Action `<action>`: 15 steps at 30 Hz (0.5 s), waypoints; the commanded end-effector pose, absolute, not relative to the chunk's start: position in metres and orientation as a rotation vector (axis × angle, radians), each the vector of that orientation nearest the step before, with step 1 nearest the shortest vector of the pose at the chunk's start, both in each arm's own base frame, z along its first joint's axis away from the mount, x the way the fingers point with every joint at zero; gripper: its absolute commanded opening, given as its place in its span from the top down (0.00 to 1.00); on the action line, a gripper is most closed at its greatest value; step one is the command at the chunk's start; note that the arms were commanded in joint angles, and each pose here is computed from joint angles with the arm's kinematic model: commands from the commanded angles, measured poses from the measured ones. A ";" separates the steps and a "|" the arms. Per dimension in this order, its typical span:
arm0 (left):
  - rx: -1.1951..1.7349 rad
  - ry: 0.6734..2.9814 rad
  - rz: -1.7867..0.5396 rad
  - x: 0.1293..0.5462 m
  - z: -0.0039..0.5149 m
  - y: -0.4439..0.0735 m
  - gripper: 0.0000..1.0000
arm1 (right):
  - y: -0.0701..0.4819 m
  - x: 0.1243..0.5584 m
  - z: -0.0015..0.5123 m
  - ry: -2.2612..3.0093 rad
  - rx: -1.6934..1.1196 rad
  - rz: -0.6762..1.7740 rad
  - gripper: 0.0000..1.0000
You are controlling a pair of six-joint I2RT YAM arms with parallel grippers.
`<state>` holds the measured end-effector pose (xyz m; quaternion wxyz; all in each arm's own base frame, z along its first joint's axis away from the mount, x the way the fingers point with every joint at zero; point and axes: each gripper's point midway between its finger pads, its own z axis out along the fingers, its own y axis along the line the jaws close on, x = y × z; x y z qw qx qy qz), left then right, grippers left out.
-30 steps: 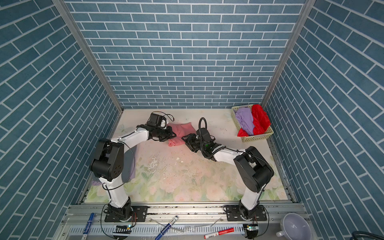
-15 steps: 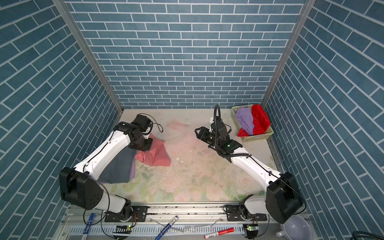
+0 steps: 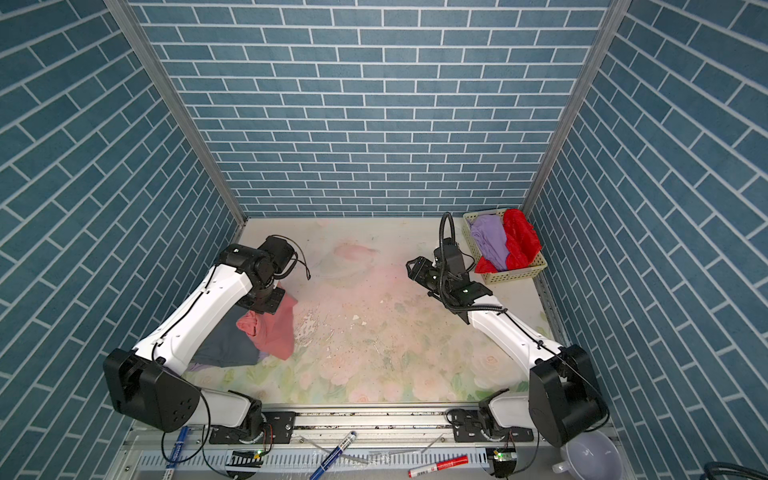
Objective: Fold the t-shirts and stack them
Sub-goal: 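Carry the shirt toward the grey stack with the left gripper while the right withdraws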
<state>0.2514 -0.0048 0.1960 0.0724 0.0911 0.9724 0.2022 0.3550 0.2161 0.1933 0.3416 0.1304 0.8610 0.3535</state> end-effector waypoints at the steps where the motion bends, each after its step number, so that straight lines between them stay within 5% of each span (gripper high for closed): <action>1: 0.237 2.877 0.728 0.248 0.216 0.015 1.00 | 0.213 0.357 0.178 2.263 0.338 0.920 0.41; 15: 0.221 2.808 0.629 0.261 0.241 0.011 1.00 | 0.209 0.369 0.158 2.293 0.395 0.944 0.42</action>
